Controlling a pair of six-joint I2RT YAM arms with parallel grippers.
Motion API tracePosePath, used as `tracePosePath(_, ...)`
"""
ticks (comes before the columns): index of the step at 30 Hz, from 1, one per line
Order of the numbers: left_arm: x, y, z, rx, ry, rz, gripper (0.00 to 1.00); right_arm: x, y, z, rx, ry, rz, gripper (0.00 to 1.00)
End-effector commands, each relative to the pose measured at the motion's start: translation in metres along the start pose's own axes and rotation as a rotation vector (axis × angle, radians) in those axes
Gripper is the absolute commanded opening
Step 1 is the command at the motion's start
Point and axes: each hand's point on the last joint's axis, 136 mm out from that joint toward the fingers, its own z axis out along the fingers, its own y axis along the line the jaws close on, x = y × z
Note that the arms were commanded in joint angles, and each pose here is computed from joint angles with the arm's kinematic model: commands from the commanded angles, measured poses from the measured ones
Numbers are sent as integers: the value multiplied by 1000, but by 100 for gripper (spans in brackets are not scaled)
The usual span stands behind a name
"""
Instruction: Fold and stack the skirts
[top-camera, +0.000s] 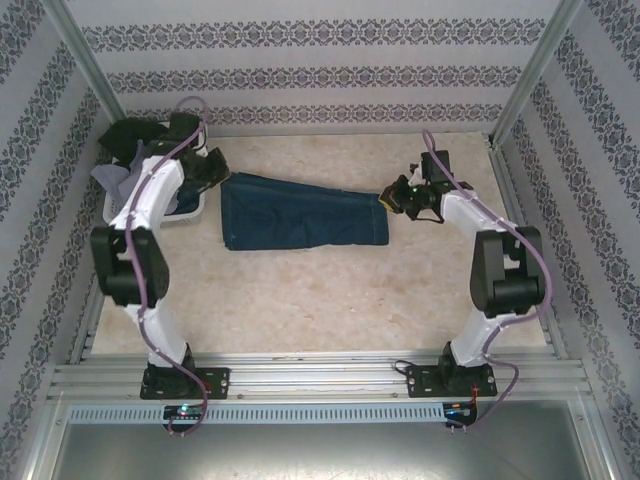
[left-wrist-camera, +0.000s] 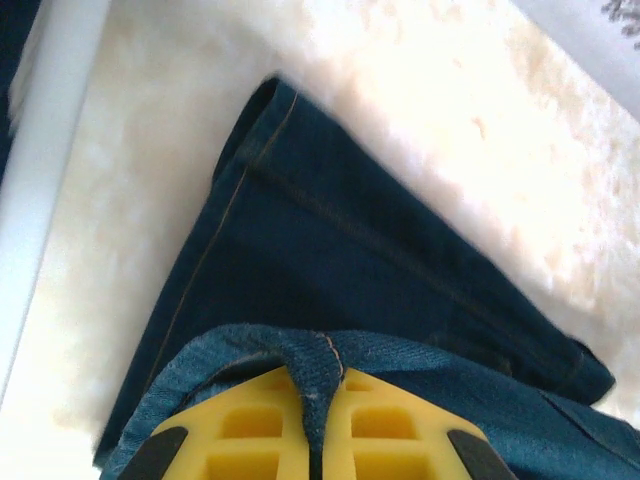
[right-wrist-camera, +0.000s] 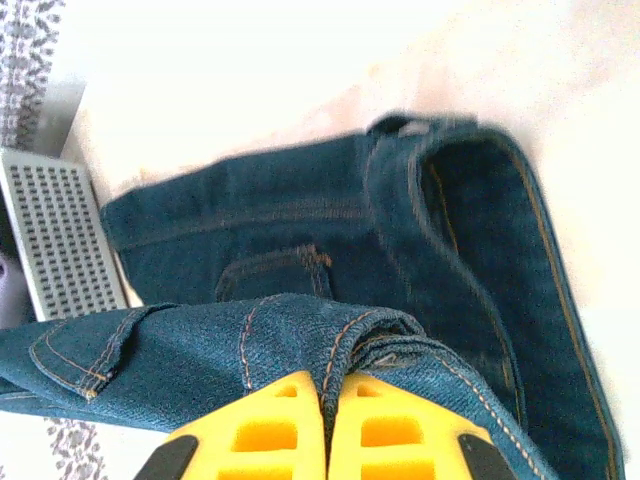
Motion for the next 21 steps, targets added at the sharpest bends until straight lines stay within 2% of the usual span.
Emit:
tracePosePath(1,-32,5,12,-70,-53,65,0,-37,-19,9,75,-78,29,2)
tracePosePath(3,-37,7,29,-91,-27,66,0,-46,-20,19,69,-73,39,5)
tracePosePath(4,-38,8,38,-100,-10,66,0,-51,-22,25,76,-73,48,10)
tracePosePath(5,-39,9,47,-109,7,63,5,-55,-24,28,82,-76,56,16)
tracePosePath(6,-39,10,55,-111,22,59,22,-58,-24,30,74,-82,63,21)
tracePosePath(7,-40,10,61,-111,37,58,48,-63,-20,30,48,-100,67,31)
tracePosePath(8,-42,8,63,-109,41,55,63,-69,-14,27,13,-127,68,39)
tracePosePath(9,-45,5,60,-102,35,54,71,-72,-7,23,-18,-148,64,47)
tracePosePath(10,-49,-4,51,-83,16,59,88,-75,3,16,-54,-176,46,59)
tracePosePath(11,-53,-12,40,-65,-10,66,100,-78,11,6,-73,-207,19,70)
tracePosePath(14,-59,-35,-1,-17,-87,84,100,-71,17,-16,-44,-273,-54,82)
tracePosePath(16,-50,-49,-21,12,-117,102,100,-60,21,-26,-37,-288,-103,97)
tracePosePath(18,-29,-64,-27,55,-113,128,100,-44,30,-27,-55,-269,-162,98)
tracePosePath(21,13,-82,-16,110,-51,133,100,-17,54,-13,-108,-181,-244,98)
